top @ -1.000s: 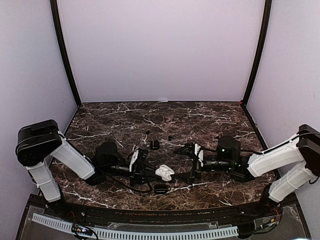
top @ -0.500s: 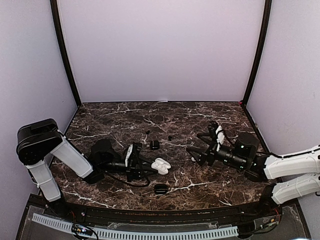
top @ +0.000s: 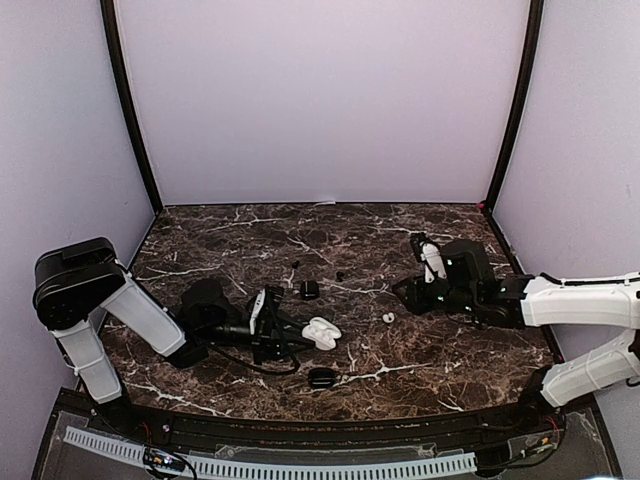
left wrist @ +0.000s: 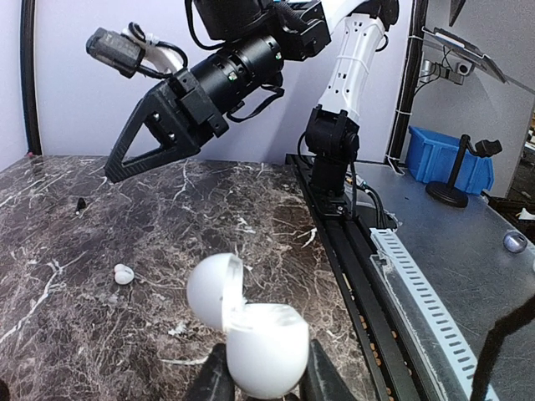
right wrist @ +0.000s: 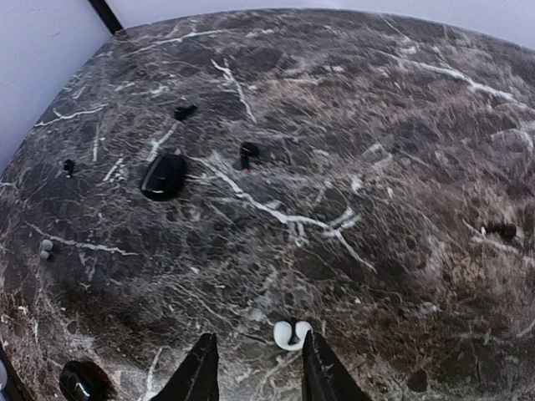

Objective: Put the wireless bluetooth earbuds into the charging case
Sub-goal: Pick up the right earbud from the center of the board.

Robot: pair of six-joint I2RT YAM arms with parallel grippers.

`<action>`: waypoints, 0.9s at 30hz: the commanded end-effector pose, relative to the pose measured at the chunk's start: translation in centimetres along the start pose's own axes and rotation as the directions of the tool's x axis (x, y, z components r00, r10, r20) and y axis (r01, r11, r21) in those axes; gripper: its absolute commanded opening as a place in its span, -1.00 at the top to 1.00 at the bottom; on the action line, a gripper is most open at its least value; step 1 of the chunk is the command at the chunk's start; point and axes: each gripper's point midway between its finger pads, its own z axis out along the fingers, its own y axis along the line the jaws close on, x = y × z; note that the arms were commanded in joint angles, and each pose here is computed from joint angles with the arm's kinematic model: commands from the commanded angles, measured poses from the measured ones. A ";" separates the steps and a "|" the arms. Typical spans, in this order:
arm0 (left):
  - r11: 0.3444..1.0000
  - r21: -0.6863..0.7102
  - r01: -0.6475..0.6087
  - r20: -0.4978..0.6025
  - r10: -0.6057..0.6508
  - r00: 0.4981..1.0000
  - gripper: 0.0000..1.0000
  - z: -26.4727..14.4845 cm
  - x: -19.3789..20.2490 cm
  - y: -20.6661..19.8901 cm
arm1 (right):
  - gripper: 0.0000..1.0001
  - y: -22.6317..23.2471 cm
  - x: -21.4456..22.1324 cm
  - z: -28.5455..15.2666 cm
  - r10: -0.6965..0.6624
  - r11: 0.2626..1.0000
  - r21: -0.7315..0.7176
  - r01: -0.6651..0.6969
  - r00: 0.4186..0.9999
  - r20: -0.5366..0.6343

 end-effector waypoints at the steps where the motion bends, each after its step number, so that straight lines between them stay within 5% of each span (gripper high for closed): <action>1: 1.000 0.007 -0.023 0.023 0.023 0.999 0.52 -0.2 -0.7 -0.3 | 0.35 -2.9 3.1 0.3 0.153 0.986 0.093 -0.142 0.979 -0.132; 27: 1.000 -0.001 -0.027 0.017 0.027 0.999 0.52 -0.3 -0.7 -0.2 | 0.51 -4.0 7.5 5.9 0.270 0.959 0.171 -0.227 0.917 -0.293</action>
